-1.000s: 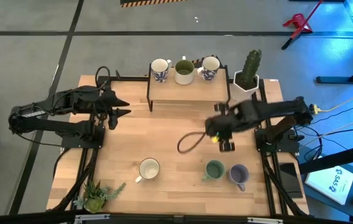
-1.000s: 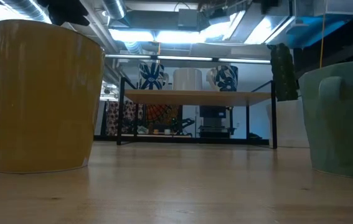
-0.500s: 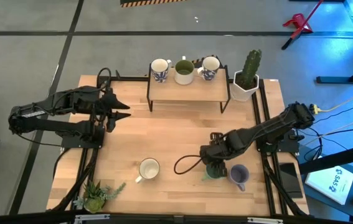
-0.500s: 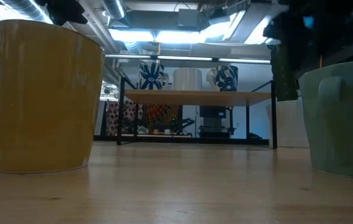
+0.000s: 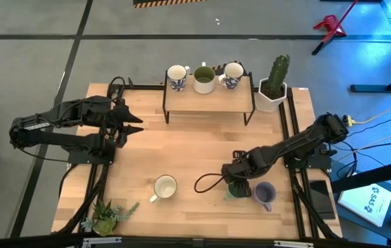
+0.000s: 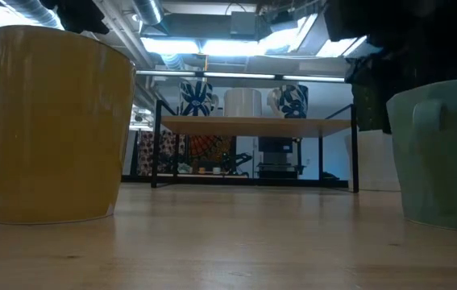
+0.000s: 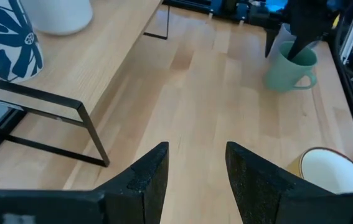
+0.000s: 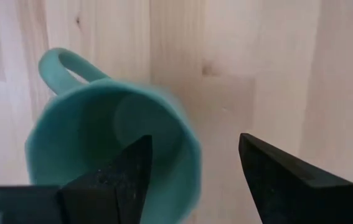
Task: Place coffee mugs
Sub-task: Put the green mug on the shelf
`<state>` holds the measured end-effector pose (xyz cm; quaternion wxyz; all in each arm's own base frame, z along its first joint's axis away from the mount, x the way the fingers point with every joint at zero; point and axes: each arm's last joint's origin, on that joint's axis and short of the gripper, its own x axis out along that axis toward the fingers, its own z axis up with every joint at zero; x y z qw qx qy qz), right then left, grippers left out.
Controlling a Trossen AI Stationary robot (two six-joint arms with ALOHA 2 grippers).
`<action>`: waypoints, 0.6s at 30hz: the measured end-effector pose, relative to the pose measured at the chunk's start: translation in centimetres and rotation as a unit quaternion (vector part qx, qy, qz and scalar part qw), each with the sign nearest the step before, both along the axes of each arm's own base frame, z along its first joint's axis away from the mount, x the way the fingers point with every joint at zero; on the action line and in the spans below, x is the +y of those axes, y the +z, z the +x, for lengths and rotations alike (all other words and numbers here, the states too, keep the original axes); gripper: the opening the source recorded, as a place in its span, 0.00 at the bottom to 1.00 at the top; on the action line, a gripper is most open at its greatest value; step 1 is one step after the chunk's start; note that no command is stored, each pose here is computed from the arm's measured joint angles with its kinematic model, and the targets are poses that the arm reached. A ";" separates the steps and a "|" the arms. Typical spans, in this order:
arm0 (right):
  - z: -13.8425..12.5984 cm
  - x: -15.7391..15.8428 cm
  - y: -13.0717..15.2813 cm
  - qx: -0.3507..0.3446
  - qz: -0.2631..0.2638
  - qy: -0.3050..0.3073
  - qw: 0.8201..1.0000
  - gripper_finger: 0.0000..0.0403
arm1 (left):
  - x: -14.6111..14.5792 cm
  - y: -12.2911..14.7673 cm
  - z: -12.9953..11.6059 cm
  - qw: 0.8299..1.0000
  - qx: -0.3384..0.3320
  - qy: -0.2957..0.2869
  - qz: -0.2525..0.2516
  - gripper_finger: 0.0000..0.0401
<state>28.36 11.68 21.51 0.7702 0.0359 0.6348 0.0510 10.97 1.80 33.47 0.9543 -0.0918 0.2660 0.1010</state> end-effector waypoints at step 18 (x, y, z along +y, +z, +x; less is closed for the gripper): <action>-0.4 -0.2 -1.5 0.006 -0.003 -0.012 1.000 0.14 | 0.1 0.0 0.0 1.000 0.003 0.014 0.007 0.38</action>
